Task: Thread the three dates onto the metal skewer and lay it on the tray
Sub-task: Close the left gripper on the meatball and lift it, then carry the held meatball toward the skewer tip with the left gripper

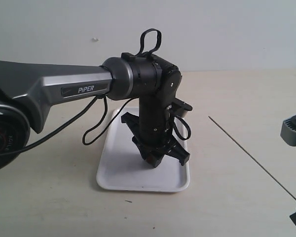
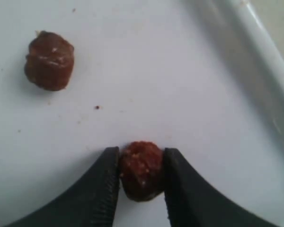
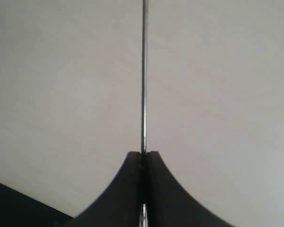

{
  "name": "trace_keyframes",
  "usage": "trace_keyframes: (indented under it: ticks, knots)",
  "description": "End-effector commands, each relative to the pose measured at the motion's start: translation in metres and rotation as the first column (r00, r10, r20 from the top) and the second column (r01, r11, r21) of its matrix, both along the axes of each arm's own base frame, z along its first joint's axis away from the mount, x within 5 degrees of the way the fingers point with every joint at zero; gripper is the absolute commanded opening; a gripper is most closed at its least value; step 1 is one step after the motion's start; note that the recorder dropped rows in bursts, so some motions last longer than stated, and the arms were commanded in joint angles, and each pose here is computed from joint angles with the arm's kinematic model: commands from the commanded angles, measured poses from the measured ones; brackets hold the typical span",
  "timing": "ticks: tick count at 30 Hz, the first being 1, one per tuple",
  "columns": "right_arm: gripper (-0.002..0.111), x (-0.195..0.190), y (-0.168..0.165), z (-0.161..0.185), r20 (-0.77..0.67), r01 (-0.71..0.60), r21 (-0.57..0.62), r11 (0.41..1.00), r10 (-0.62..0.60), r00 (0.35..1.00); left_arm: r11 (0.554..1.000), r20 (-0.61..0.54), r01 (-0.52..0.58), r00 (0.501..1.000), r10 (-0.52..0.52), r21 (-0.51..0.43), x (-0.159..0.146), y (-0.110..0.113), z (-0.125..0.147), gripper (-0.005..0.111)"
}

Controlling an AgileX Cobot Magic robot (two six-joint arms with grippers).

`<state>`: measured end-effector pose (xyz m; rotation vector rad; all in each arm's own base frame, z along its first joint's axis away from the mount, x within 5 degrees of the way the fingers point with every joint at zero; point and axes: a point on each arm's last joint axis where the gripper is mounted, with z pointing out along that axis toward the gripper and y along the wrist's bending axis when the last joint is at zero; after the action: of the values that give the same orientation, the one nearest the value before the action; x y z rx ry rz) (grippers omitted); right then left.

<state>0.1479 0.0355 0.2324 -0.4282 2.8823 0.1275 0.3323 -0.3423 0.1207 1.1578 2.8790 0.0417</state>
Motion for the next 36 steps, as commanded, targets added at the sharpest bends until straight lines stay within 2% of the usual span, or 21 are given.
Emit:
trace_keyframes:
  ticks: [1, 9, 10, 11, 13, 15, 16, 19, 25, 30, 34, 36]
  knots:
    - [0.000, -0.001, -0.001, -0.001, -0.002, -0.007, -0.005, 1.000, 0.007, 1.000, 1.000, 0.006, 0.006, 1.000, -0.006, 0.020, 0.001, 0.002, 0.003, 0.032]
    - [0.000, -0.004, -0.001, -0.001, -0.033, -0.007, -0.009, 1.000, 0.007, 0.999, 0.992, 0.077, 0.065, 0.994, -0.073, 0.111, 0.006, 0.011, 0.018, 0.032]
    - [0.000, -0.005, -0.001, -0.001, -0.040, -0.008, -0.010, 1.000, 0.007, 0.999, 0.989, 0.074, 0.098, 0.992, -0.107, 0.113, 0.006, 0.011, 0.019, 0.032]
    - [0.000, -0.006, -0.002, -0.001, -0.050, -0.009, -0.012, 1.000, 0.008, 0.999, 0.976, 0.065, 0.179, 0.980, -0.187, 0.123, 0.006, 0.012, 0.020, 0.032]
    - [0.000, -0.008, -0.002, -0.002, -0.070, -0.011, -0.015, 1.000, 0.010, 0.998, 0.932, 0.043, 0.335, 0.938, -0.344, 0.138, 0.006, 0.012, 0.020, 0.032]
    - [0.000, -0.009, -0.002, -0.002, -0.083, -0.014, -0.017, 1.000, 0.013, 0.997, 0.850, 0.009, 0.504, 0.859, -0.511, 0.151, 0.005, 0.011, 0.019, 0.032]
    - [0.000, -0.009, -0.002, -0.002, -0.087, -0.016, -0.018, 1.000, 0.015, 0.996, 0.821, 0.002, 0.551, 0.830, -0.558, 0.149, 0.005, 0.011, 0.020, 0.032]
    - [0.000, -0.011, -0.002, -0.002, -0.106, -0.034, -0.017, 0.999, 0.032, 0.994, 0.803, 0.007, 0.577, 0.812, -0.584, 0.147, 0.004, 0.011, 0.025, 0.032]
    - [0.000, -0.013, 0.002, -0.002, -0.124, -0.089, 0.023, 0.996, 0.091, 0.988, 0.667, 0.008, 0.730, 0.673, -0.739, 0.148, 0.003, 0.011, 0.042, 0.032]
    - [0.000, -0.016, 0.008, -0.001, -0.135, -0.147, 0.093, 0.985, 0.159, 0.978, 0.532, 0.033, 0.840, 0.532, -0.846, 0.107, -0.002, 0.009, 0.063, 0.032]
    - [0.000, -0.017, 0.009, -0.001, -0.138, -0.152, 0.102, 0.983, 0.166, 0.976, 0.407, 0.085, 0.913, 0.404, -0.911, 0.028, -0.011, 0.005, 0.080, 0.032]
    - [0.000, -0.017, 0.009, -0.001, -0.138, -0.152, 0.102, 0.983, 0.166, 0.976, 0.355, 0.102, 0.934, 0.351, -0.931, 0.027, -0.013, 0.005, 0.086, 0.032]
